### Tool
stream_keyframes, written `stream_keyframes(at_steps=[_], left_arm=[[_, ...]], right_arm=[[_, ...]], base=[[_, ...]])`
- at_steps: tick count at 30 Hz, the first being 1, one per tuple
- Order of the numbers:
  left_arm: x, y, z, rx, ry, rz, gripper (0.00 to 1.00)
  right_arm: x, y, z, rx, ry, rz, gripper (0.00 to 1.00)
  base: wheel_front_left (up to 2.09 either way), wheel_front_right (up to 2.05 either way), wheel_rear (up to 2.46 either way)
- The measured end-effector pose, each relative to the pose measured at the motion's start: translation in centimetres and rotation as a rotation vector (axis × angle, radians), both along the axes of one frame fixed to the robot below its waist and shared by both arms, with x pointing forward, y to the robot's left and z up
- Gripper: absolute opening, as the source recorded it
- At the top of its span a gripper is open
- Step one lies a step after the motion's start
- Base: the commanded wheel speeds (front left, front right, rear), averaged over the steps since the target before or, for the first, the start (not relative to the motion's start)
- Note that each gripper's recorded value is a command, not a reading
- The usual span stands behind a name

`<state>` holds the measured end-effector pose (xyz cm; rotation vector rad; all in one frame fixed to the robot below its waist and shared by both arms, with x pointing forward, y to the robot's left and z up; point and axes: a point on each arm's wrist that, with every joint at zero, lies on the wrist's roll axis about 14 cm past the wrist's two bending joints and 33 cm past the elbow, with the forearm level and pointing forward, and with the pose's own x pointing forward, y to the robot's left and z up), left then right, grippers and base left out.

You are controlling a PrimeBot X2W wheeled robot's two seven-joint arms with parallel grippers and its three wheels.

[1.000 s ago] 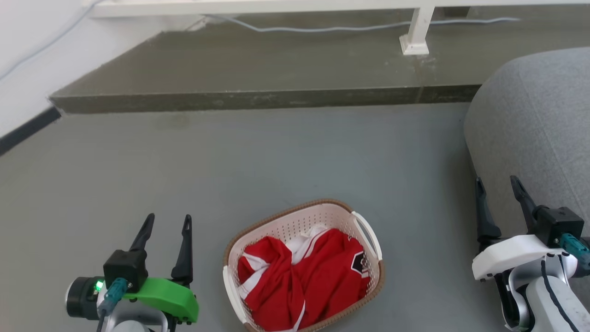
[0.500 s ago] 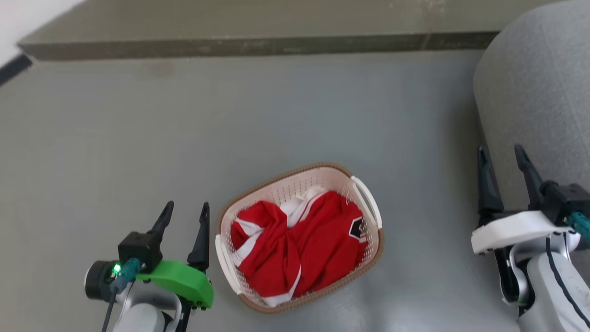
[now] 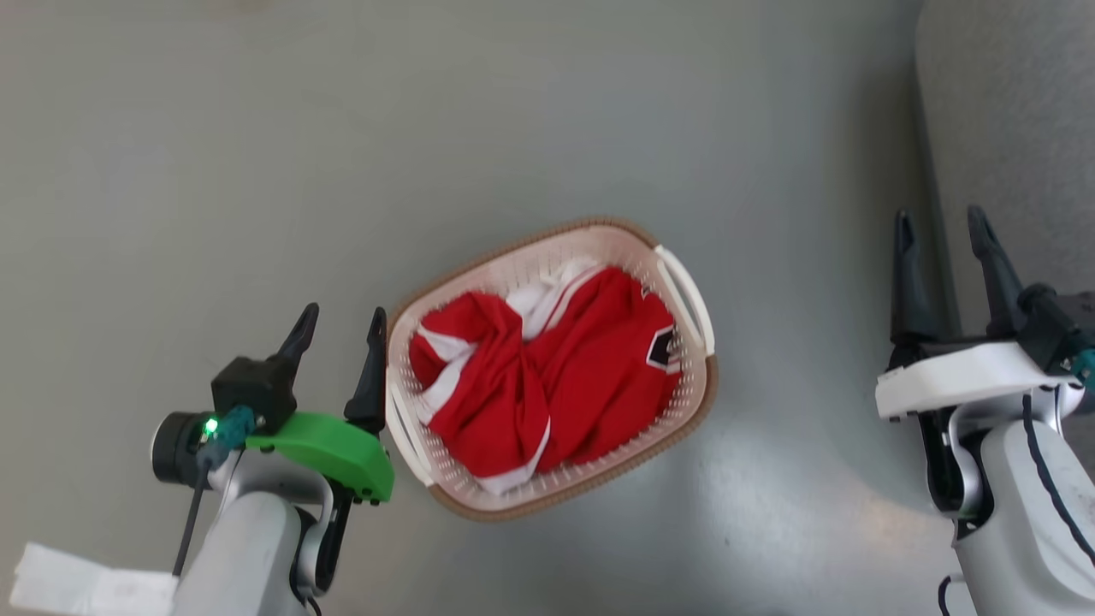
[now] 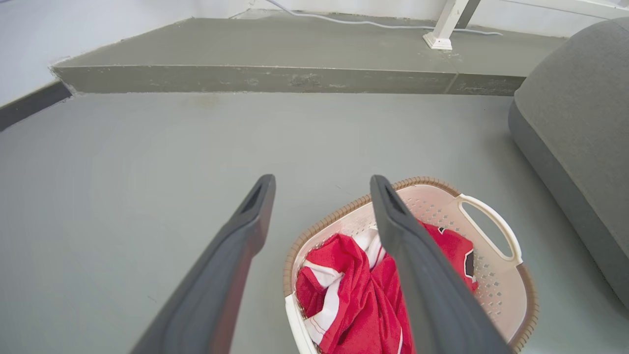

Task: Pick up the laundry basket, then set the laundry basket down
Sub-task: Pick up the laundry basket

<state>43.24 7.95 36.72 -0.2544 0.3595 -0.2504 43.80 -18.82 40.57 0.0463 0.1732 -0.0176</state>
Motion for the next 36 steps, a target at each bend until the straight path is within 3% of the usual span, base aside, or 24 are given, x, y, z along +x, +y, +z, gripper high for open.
stream_keyframes(at_steps=[11,23,36], left_arm=[[-0.8,0.2,-9.3,-0.048,0.325,0.007,1.0],[-0.9,-0.6,-17.0,-0.104,0.567,-0.005,1.0],[-4.3,-1.7,-23.2,-0.104,0.795,-0.046,1.0]], right_arm=[[2.4,0.6,-4.4,0.022,0.068,0.002,1.0],[5.4,0.9,-7.7,0.033,0.078,0.009,1.0],[5.1,-0.2,-11.4,0.012,0.15,-0.016,1.0]], base=[[0.0,0.0,0.0],[0.0,0.0,0.0],[0.0,0.0,0.0]])
